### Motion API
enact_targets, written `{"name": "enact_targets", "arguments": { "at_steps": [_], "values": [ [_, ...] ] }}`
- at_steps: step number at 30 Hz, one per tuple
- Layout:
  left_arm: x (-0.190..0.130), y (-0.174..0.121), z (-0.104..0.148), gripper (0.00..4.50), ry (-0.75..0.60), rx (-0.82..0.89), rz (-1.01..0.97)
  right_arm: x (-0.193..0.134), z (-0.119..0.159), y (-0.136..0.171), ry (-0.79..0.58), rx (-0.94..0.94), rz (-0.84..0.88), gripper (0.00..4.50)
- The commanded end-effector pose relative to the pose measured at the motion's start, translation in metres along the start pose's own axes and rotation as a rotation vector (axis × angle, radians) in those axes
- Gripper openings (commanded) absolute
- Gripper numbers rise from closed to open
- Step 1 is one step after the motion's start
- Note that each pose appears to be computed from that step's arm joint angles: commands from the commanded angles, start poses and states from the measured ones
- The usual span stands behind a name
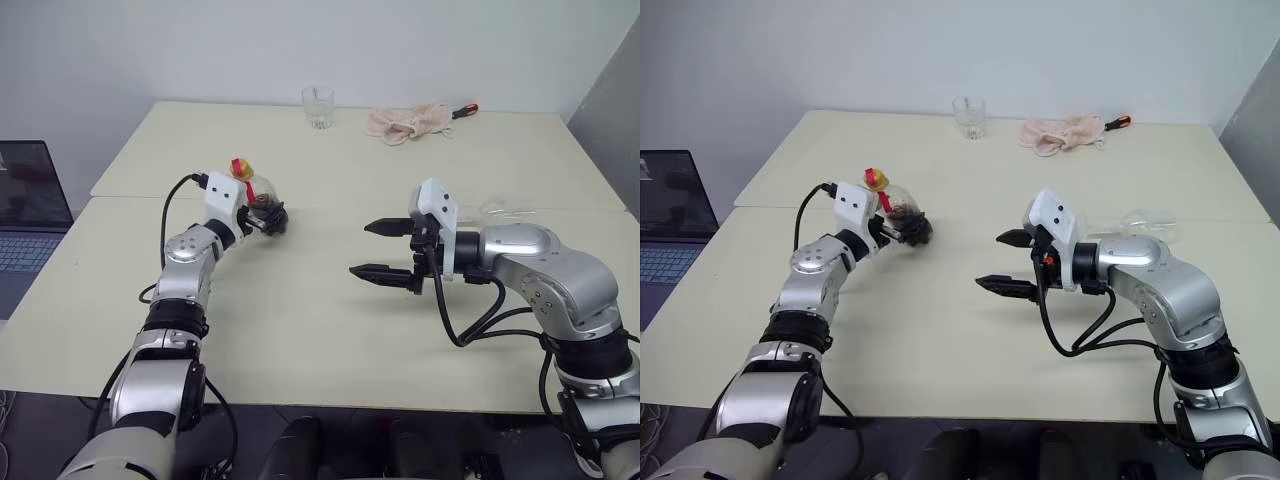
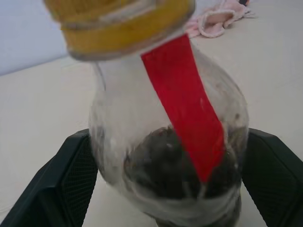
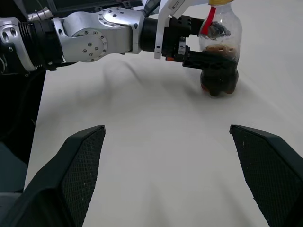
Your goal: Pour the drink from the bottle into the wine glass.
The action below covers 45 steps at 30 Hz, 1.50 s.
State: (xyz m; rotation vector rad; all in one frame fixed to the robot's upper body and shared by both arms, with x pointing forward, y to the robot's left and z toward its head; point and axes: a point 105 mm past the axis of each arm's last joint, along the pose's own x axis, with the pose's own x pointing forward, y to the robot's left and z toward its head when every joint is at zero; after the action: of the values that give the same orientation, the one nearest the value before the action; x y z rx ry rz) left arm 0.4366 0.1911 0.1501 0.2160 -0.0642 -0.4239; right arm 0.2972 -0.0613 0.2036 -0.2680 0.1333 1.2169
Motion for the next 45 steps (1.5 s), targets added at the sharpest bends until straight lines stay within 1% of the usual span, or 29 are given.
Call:
{"name": "enact_targets", "arguments": {
  "at_steps": [1,11,23,26,29,30,33,35,38,39,41,42,45],
  "values": [
    [0.005,-0.001,0.015,4.47,-0.077,-0.004,-0.019,-0.004,0.016,0.004,-0.038,-0.052,-0.004,4.50],
    [0.018,0.003,0.013,4.47,-0.094,-0.032,0.054,-0.006,0.017,0.004,-0.032,-0.055,-0.015,4.50],
    [0.024,-0.004,0.014,4.47,-0.143,-0.160,0.066,-0.009,0.020,0.003,-0.018,-0.060,-0.027,4.50],
    [0.025,-0.005,0.016,3.88,-0.159,-0.172,0.067,-0.010,0.020,0.002,-0.015,-0.062,-0.031,4.50],
    [0.026,-0.006,0.017,2.99,-0.166,-0.178,0.070,-0.012,0.020,0.002,-0.012,-0.061,-0.035,4.50],
    [0.026,-0.006,0.018,2.77,-0.167,-0.178,0.069,-0.012,0.020,0.002,-0.010,-0.061,-0.036,4.50],
    [0.024,-0.005,0.017,2.47,-0.171,-0.178,0.069,-0.012,0.020,0.002,-0.012,-0.061,-0.039,4.50],
    [0.023,-0.006,0.017,2.40,-0.169,-0.159,0.040,-0.013,0.025,-0.001,-0.043,-0.063,-0.062,4.50],
    [0.021,-0.018,0.017,2.33,-0.160,-0.099,-0.079,-0.017,0.036,-0.017,-0.114,-0.069,-0.180,4.50],
    [0.019,-0.028,0.021,2.33,-0.166,-0.079,-0.174,-0.021,0.038,-0.026,-0.132,-0.045,-0.257,4.50],
    [0.010,-0.048,0.031,2.33,-0.183,-0.049,-0.350,-0.026,0.038,-0.036,-0.150,0.002,-0.367,4.50],
    [0.005,-0.055,0.034,2.33,-0.185,-0.042,-0.403,-0.027,0.038,-0.037,-0.156,0.020,-0.394,4.50],
    [-0.014,-0.084,0.039,2.32,-0.151,-0.018,-0.554,-0.018,0.044,-0.025,-0.222,0.079,-0.420,4.50]
  ]
}}
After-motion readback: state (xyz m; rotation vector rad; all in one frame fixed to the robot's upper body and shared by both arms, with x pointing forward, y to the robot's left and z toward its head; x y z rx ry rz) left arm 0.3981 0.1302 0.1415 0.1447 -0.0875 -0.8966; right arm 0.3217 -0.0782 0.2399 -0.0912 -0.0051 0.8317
